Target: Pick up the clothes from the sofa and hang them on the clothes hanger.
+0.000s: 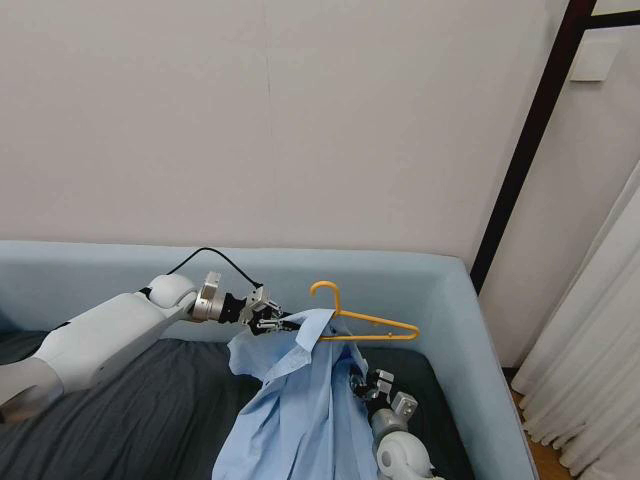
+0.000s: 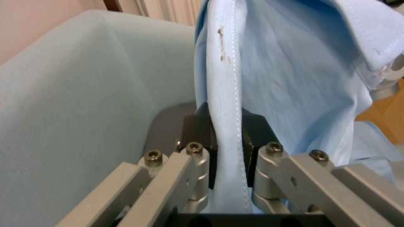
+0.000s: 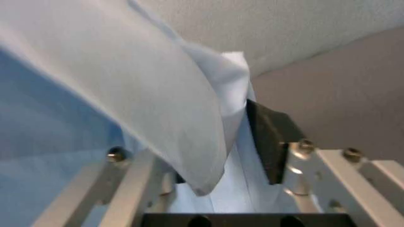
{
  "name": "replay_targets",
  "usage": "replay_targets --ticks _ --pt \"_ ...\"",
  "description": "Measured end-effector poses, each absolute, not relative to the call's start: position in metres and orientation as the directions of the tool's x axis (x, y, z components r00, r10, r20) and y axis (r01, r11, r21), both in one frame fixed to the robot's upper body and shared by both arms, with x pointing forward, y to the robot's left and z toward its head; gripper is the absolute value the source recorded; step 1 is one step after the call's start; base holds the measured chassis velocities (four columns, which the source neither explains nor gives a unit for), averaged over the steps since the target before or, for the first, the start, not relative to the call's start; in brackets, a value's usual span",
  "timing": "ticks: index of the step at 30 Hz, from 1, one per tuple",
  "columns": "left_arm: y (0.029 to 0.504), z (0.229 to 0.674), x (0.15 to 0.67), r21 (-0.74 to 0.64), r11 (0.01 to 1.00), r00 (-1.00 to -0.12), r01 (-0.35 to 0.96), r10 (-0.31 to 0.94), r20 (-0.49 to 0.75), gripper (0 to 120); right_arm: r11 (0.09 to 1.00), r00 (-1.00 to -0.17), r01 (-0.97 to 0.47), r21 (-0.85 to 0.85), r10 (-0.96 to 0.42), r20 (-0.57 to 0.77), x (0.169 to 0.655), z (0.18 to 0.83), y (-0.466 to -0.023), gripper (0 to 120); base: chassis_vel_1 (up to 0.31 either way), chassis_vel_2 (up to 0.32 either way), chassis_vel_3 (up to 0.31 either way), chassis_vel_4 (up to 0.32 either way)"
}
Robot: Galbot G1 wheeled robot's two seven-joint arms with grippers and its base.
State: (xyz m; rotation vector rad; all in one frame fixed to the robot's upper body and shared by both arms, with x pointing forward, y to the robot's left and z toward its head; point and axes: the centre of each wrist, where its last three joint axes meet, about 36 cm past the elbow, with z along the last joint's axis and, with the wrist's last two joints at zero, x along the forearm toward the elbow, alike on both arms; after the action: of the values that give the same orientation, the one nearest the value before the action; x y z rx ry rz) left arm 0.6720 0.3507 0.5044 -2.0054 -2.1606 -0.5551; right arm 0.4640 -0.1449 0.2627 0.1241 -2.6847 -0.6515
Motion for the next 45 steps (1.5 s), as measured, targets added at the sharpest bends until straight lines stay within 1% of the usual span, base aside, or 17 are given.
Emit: replay_targets --ticks 3,4,7,16,20,25,29,33,35,37,39,45 --pt "0.349 0.507 0.672 0.176 0.041 -0.100 0.984 0.935 0.340 7 0.891 -0.928 -0.002 0.454 -0.171 0.332 0.463 0.263 -0.145 16 0.000 0.000 0.000 0.000" --pt "0.349 0.507 0.672 0.176 0.041 -0.100 0.984 0.935 0.340 7 0.891 -0.928 -0.002 0.454 -0.171 0.332 0.463 0.263 -0.145 16 0.000 0.000 0.000 0.000" --pt "0.351 0.508 0.673 0.177 0.043 -0.102 0.983 0.935 0.341 7 0.896 -0.930 0.002 0.444 -0.161 0.329 0.463 0.265 -0.145 1 0.000 0.000 0.000 0.000" --pt "0.360 0.505 0.670 0.173 0.048 -0.106 0.984 0.932 0.346 7 0.915 -0.936 -0.027 0.402 -0.164 0.310 0.459 0.268 -0.160 0 0.000 0.000 0.000 0.000" --pt "0.362 0.503 0.669 0.179 0.044 -0.105 0.983 0.934 0.342 7 0.928 -0.937 -0.072 0.365 -0.188 0.294 0.455 0.269 -0.172 0 0.000 0.000 0.000 0.000" --pt "0.361 0.511 0.672 0.209 0.025 -0.096 0.978 0.935 0.340 7 0.937 -0.930 -0.167 0.307 -0.254 0.267 0.452 0.274 -0.194 0 0.000 0.000 0.000 0.000" --pt "0.362 0.517 0.675 0.227 0.023 -0.100 0.974 0.937 0.336 7 0.940 -0.922 -0.201 0.274 -0.276 0.271 0.453 0.282 -0.206 0 0.000 0.000 0.000 0.000" --pt "0.364 0.521 0.677 0.261 0.018 -0.106 0.965 0.939 0.326 7 0.945 -0.906 -0.253 0.207 -0.307 0.292 0.457 0.298 -0.230 0 0.000 0.000 0.000 0.000" --pt "0.363 0.521 0.676 0.270 0.012 -0.103 0.963 0.940 0.326 7 0.945 -0.902 -0.262 0.196 -0.312 0.299 0.458 0.301 -0.235 0 0.000 0.000 0.000 0.000" --pt "0.363 0.520 0.676 0.285 -0.004 -0.094 0.959 0.940 0.329 7 0.945 -0.894 -0.276 0.177 -0.320 0.313 0.460 0.306 -0.244 0 0.000 0.000 0.000 0.000" --pt "0.361 0.522 0.676 0.325 -0.049 -0.073 0.945 0.933 0.352 7 0.945 -0.881 -0.292 0.146 -0.326 0.343 0.466 0.312 -0.261 0 0.000 0.000 0.000 0.000" --pt "0.359 0.529 0.673 0.376 -0.127 -0.037 0.918 0.916 0.400 7 0.953 -0.876 -0.277 0.121 -0.303 0.375 0.482 0.321 -0.276 0 0.000 0.000 0.000 0.000"
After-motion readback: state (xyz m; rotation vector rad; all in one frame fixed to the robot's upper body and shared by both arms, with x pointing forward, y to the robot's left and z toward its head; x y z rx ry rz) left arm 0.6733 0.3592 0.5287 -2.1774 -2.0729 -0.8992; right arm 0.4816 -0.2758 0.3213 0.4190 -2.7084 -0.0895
